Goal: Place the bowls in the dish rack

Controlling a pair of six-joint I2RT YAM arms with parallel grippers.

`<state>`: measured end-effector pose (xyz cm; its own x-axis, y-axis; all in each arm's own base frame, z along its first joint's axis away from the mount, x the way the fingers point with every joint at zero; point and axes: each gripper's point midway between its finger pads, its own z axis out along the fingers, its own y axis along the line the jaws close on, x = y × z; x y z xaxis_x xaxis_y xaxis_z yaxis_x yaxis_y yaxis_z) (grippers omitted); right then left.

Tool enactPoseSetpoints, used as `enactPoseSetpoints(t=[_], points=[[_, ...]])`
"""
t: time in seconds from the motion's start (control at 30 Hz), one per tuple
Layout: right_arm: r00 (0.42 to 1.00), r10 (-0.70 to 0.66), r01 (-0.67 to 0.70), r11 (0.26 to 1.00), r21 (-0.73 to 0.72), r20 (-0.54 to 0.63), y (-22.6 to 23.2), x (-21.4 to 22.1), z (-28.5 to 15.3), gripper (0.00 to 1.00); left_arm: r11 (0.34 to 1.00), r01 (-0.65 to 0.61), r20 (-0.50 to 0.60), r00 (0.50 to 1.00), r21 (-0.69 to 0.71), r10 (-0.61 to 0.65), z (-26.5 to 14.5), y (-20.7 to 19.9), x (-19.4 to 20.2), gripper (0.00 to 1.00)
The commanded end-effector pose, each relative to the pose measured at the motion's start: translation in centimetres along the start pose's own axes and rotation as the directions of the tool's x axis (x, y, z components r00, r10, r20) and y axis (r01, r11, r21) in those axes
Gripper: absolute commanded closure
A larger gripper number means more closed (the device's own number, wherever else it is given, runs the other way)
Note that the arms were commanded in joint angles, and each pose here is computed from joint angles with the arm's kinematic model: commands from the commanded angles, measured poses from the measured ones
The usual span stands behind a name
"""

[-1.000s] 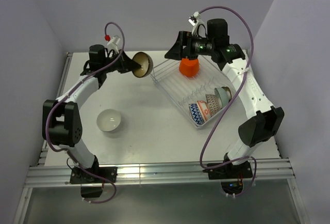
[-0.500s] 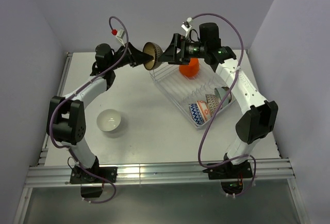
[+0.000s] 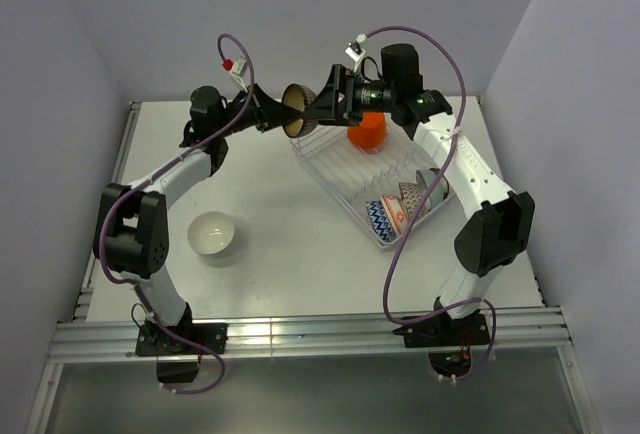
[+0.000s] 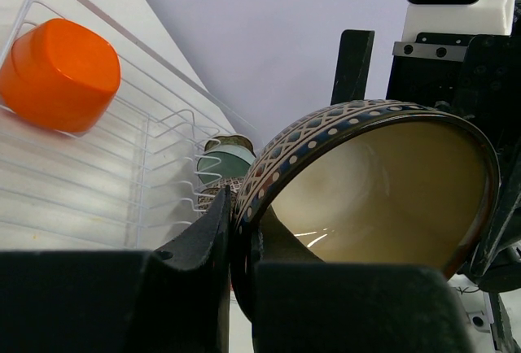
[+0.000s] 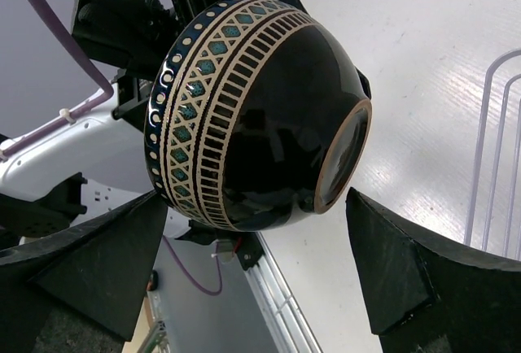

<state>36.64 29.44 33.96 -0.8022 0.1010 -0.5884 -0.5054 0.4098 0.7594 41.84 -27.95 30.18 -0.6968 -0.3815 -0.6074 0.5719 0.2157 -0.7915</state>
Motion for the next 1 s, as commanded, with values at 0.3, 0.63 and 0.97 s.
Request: enactPoseSetpoints(t=[0.3, 0.63, 0.97], points=[[0.994, -0.102, 0.103, 0.994, -0.031, 0.040, 1.6, -1.5, 0.6, 0.18, 0.995, -0.075, 0.021, 0.997, 0.061, 0.074, 0.5, -3.0, -0.5, 1.00], [0.993, -0.109, 0.110, 0.994, -0.028, 0.034, 1.4, -1.3, 0.9, 0.20, 0.995, -0.071, 0.002, 0.997, 0.063, 0.071, 0.9, -3.3, 0.3, 1.00], [0.993, -0.112, 0.114, 0.993, -0.042, 0.034, 1.7, -1.5, 1.1, 0.19, 0.996, -0.063, -0.008, 0.998, 0.063, 0.064, 1.2, -3.3, 0.6, 1.00]])
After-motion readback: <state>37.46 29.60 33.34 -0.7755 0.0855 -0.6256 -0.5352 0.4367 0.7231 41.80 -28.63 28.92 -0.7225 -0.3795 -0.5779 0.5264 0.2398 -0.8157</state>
